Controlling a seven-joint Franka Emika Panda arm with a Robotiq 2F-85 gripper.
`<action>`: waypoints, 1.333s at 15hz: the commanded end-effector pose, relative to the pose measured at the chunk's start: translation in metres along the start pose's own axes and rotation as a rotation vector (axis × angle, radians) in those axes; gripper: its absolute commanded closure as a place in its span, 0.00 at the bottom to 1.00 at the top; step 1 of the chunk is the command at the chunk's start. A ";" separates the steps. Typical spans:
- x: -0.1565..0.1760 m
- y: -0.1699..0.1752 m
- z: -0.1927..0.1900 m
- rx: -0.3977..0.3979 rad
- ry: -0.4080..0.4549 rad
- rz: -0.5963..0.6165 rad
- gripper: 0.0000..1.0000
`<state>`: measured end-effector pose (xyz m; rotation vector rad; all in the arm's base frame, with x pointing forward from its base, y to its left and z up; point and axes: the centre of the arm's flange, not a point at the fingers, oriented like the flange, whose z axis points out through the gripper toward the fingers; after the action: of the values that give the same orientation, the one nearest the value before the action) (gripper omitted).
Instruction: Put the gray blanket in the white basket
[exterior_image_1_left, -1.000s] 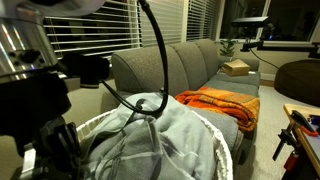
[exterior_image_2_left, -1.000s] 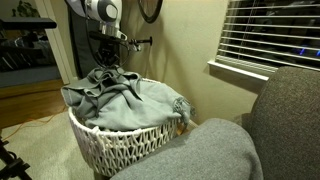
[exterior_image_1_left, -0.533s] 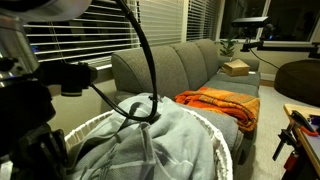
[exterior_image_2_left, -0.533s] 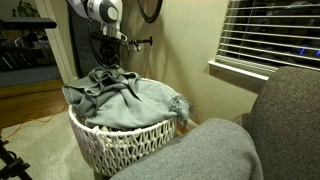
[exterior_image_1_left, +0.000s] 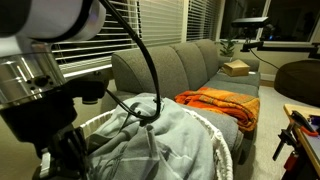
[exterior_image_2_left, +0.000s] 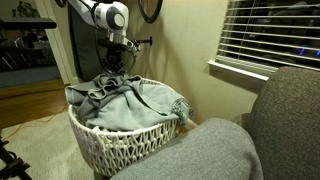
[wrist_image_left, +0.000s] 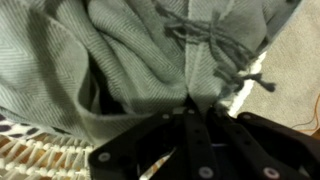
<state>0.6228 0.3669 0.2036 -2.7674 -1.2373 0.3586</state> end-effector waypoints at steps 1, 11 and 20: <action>-0.013 0.017 0.005 -0.021 -0.021 0.060 0.98; -0.051 0.037 0.006 -0.030 -0.032 0.174 0.26; -0.047 0.053 0.006 -0.009 -0.047 0.209 0.00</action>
<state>0.6290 0.2963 0.1972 -2.9199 -0.9616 0.4375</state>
